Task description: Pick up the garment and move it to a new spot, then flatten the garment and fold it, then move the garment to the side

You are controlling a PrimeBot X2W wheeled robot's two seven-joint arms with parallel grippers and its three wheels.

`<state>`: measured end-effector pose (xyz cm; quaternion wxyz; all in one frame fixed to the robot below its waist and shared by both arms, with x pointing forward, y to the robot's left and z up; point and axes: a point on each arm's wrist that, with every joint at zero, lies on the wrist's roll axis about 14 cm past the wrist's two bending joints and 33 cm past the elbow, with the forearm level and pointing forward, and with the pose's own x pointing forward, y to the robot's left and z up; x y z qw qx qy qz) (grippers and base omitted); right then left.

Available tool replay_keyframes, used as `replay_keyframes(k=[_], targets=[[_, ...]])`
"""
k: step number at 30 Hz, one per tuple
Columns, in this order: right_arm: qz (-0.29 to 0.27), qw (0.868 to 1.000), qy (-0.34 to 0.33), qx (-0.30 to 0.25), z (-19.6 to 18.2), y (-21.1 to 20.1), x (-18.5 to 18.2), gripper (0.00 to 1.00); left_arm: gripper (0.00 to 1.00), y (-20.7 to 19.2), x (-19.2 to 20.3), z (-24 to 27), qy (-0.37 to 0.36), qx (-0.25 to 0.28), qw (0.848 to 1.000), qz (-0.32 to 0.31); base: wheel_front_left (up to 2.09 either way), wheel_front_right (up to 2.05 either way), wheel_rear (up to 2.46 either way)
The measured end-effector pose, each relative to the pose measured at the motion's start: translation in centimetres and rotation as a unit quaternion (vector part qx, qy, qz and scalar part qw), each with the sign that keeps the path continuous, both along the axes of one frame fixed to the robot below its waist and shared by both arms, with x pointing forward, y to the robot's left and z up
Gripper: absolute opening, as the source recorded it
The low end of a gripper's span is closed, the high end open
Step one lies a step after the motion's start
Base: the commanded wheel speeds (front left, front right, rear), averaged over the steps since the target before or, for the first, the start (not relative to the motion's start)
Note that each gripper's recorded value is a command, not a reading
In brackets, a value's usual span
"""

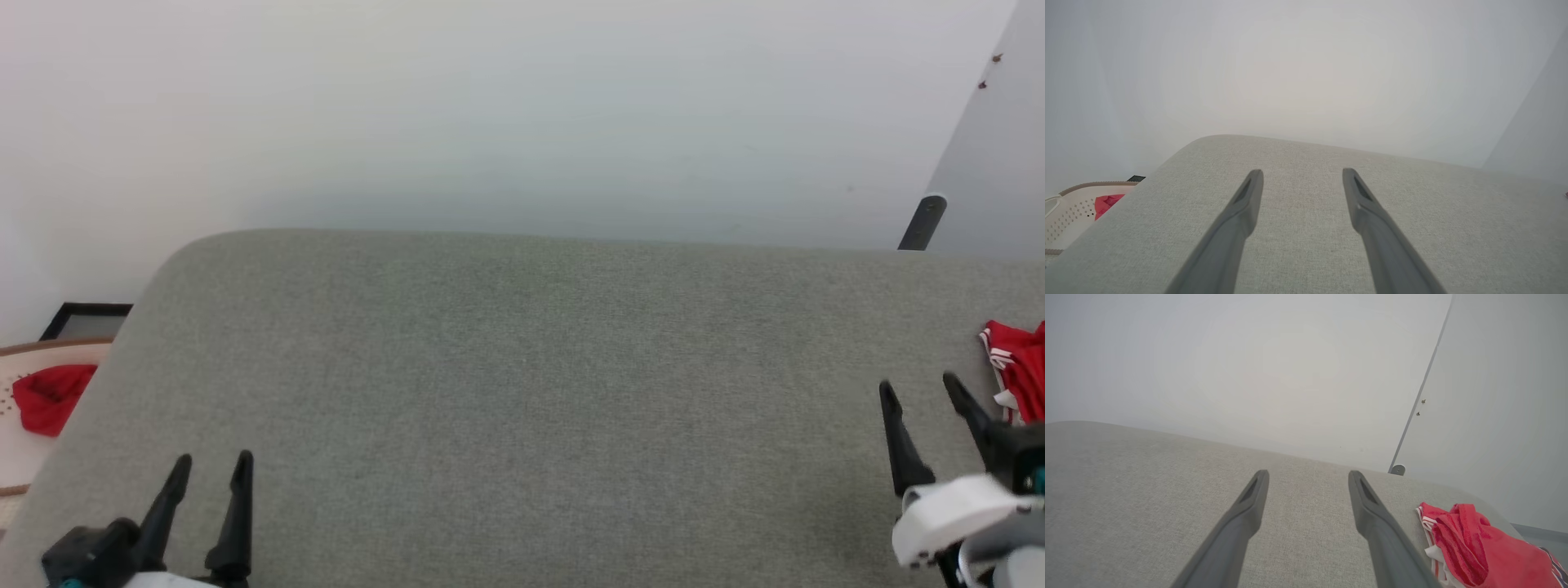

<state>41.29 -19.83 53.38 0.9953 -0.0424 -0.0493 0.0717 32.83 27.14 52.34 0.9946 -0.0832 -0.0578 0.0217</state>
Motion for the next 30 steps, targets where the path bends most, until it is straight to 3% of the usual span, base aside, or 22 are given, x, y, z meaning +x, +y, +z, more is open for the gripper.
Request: replay_keyframes(k=[15,30], targets=[[-0.021,0.999,0.016,0.021,-2.6,0.8,-4.7,1.00,1.00,-0.3,-1.2,-0.9,0.011,0.012,1.000,0.000,0.00,0.00,0.00],[-0.019,0.999,0.013,0.026,-2.6,1.4,-5.5,1.00,1.00,0.1,-1.4,-0.7,0.009,0.013,1.000,0.002,0.00,0.00,0.00]])
